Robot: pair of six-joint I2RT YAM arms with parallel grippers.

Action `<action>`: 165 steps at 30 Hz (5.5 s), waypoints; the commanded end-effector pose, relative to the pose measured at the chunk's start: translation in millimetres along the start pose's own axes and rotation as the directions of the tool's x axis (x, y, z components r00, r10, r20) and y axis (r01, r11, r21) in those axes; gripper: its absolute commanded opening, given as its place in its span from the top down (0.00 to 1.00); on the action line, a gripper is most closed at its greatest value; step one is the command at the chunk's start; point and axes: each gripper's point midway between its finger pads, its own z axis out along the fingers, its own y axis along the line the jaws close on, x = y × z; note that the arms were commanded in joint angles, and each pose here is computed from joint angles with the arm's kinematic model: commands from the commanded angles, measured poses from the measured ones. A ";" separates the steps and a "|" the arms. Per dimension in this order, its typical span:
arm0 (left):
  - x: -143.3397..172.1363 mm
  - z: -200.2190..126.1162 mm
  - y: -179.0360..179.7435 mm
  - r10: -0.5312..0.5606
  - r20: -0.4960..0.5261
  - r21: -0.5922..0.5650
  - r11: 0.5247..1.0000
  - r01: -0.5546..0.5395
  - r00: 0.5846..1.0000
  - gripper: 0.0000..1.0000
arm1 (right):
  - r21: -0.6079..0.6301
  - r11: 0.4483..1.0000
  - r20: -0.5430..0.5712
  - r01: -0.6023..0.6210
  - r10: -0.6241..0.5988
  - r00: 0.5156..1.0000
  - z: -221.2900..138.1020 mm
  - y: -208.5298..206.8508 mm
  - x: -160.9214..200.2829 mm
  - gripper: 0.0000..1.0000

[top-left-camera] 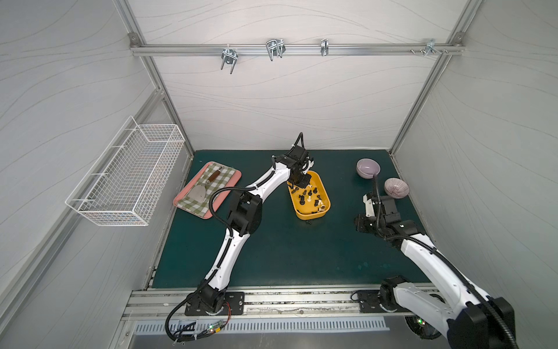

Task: Put the chess pieces into the storage box
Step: Place the chess piece in the storage box, then pick up the chess piece at the center of the board, then place the chess piece in the storage box.

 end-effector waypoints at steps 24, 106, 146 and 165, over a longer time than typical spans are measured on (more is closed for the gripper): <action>48.8 -157.9 33.7 -0.141 0.243 -0.037 0.987 0.154 0.960 0.75 | -0.152 0.894 0.057 0.420 -0.417 0.907 50.6 112.7 26.6 0.77; 199.4 -155.6 12.3 -0.352 0.148 0.035 0.936 0.350 0.924 0.73 | -0.155 0.841 0.037 0.519 -0.520 0.854 138.6 154.4 55.0 0.87; 211.5 -159.7 7.9 -0.392 0.177 0.061 0.920 0.388 0.903 0.73 | -0.311 0.814 0.277 0.491 -0.417 0.866 96.0 190.7 -140.2 0.85; 216.8 -154.1 5.4 -0.410 0.173 0.083 0.912 0.401 0.896 0.73 | -0.337 0.831 0.218 0.442 -0.388 0.895 173.3 208.9 -167.4 0.84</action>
